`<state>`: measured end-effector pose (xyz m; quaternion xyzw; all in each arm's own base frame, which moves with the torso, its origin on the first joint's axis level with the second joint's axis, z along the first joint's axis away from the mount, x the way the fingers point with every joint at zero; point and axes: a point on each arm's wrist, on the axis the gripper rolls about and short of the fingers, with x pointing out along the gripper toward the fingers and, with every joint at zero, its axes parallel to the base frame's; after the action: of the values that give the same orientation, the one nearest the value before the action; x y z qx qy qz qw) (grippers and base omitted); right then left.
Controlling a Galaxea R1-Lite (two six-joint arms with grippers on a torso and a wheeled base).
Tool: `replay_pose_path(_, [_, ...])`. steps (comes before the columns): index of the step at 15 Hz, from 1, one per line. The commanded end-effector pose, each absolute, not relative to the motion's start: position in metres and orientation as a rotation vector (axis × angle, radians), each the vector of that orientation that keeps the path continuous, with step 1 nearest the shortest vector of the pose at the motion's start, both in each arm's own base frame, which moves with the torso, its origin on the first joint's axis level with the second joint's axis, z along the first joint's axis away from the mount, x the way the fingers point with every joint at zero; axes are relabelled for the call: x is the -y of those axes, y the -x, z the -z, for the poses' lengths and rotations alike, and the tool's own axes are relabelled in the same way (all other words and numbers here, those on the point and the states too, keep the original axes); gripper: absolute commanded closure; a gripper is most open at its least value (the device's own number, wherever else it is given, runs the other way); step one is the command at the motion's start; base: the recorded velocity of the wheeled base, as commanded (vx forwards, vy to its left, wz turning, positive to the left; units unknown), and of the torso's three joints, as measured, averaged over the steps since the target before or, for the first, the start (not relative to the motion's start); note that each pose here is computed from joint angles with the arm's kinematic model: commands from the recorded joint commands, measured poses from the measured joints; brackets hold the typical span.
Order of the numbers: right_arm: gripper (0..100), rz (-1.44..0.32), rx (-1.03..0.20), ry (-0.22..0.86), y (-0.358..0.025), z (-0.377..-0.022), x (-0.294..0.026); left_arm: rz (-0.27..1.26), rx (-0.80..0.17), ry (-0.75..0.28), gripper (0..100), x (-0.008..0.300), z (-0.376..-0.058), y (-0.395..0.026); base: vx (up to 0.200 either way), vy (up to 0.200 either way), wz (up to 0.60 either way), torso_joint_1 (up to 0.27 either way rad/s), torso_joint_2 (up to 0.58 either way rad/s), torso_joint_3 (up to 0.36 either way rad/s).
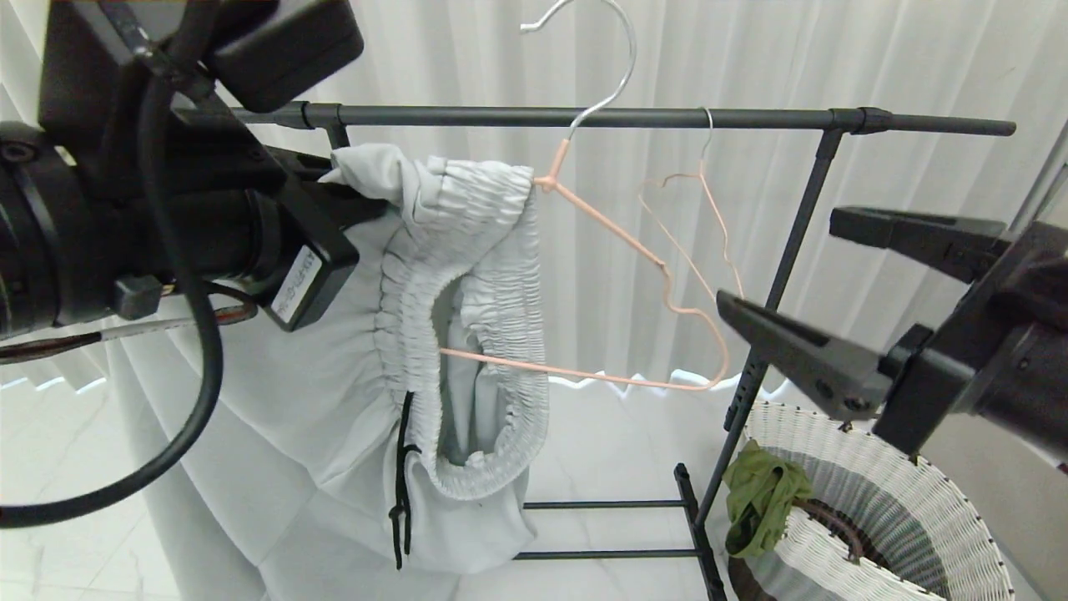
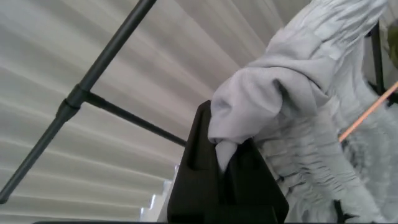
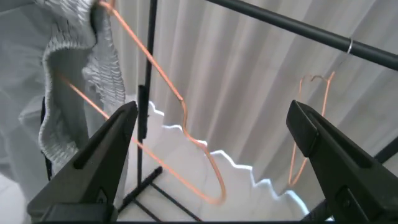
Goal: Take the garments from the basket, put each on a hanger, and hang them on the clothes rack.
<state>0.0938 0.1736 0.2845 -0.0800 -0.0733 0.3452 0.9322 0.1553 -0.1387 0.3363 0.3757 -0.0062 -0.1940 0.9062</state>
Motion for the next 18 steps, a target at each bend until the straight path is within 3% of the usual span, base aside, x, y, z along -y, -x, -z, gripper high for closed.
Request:
replay_pose_path(1, [0,-0.712,0.134,0.167,-0.091,-0.281,-0.169,0.328,0.054,-0.737,100,0.148,-0.320,-0.167,0.000,0.000,0.00,0.000,0.00,0.000])
replay_pose_path(3, [0,-0.760,0.054,0.134,-0.088,-0.272,-0.180,0.185,0.083,-0.671,100,0.155,-0.322,-0.177,0.000,0.000,0.00,0.000,0.00,0.000])
replay_pose_path(5, [0,-0.791,-0.024,0.074,-0.088,-0.262,-0.195,0.175,0.116,-0.605,100,0.158,-0.325,-0.180,0.000,0.000,0.00,0.000,0.00,0.000])
replay_pose_path(10, [0,-0.738,-0.175,-0.051,-0.114,-0.241,-0.239,0.258,0.176,-0.495,100,0.156,-0.335,-0.174,0.000,0.000,0.00,0.000,0.00,0.000])
replay_pose_path(14, [0,-0.635,-0.201,-0.091,-0.150,-0.235,-0.252,0.313,0.219,-0.478,100,0.154,-0.342,-0.170,0.000,0.000,0.00,0.000,0.00,0.000])
replay_pose_path(18, [0,-0.594,-0.225,-0.090,-0.161,-0.227,-0.253,0.376,0.260,-0.471,100,0.151,-0.347,-0.165,0.000,0.000,0.00,0.000,0.00,0.000])
